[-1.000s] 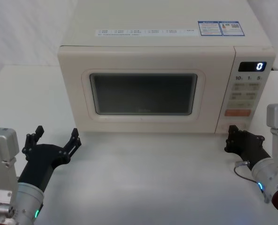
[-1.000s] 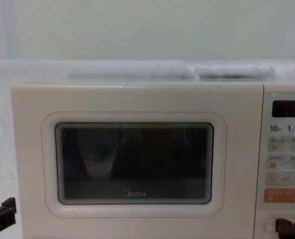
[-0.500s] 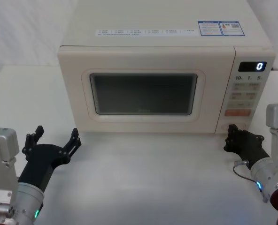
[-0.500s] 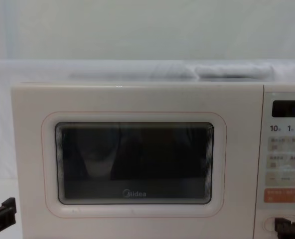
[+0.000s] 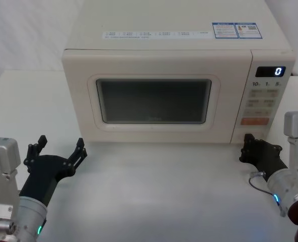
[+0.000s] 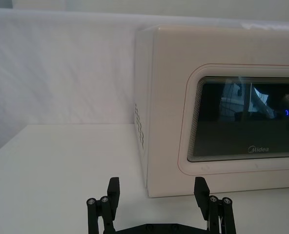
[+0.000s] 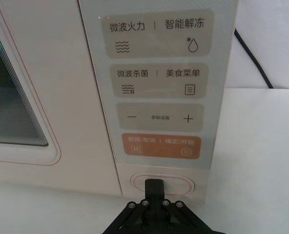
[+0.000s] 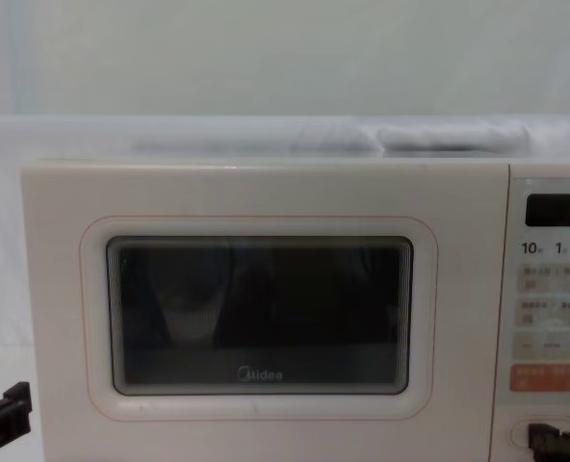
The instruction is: Press the button to open the microwave door with one hand; close the microwave door with the other hand.
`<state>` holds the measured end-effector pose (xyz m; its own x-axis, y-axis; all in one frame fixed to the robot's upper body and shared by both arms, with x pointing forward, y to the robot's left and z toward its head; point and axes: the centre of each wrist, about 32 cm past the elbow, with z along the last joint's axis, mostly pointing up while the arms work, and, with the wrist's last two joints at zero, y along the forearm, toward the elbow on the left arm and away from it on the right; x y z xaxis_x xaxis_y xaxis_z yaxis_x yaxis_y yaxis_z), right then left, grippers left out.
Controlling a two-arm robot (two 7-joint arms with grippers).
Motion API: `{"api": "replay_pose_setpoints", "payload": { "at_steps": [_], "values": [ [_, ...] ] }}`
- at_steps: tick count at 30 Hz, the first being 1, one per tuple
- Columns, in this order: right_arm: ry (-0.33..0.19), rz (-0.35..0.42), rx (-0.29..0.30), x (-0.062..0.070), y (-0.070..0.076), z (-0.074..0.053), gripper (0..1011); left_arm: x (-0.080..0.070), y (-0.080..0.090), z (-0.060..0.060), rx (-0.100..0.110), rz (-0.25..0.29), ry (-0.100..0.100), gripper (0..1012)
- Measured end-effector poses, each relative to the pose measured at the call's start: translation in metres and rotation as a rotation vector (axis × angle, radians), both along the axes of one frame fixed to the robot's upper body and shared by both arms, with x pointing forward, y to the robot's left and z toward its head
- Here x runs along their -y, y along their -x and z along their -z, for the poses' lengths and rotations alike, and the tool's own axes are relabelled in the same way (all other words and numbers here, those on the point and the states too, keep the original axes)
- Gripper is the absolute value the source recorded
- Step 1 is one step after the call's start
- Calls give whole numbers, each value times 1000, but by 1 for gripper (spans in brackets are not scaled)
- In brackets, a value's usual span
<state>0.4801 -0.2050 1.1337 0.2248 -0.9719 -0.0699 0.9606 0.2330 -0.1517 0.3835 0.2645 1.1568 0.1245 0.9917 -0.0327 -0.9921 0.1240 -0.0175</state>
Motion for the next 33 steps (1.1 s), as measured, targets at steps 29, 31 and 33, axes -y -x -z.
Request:
{"api": "replay_pose_setpoints", "payload": {
  "at_steps": [29,31,33],
  "values": [
    [-6,6,10,-1,-14,4,0,0,0,0,0,0,0,1001],
    [-6,6,11,-1,-17,4,0,0,0,0,0,0,0,1001],
    [-6,6,12,-1,-19,4,0,0,0,0,0,0,0,1001]
  ]
}}
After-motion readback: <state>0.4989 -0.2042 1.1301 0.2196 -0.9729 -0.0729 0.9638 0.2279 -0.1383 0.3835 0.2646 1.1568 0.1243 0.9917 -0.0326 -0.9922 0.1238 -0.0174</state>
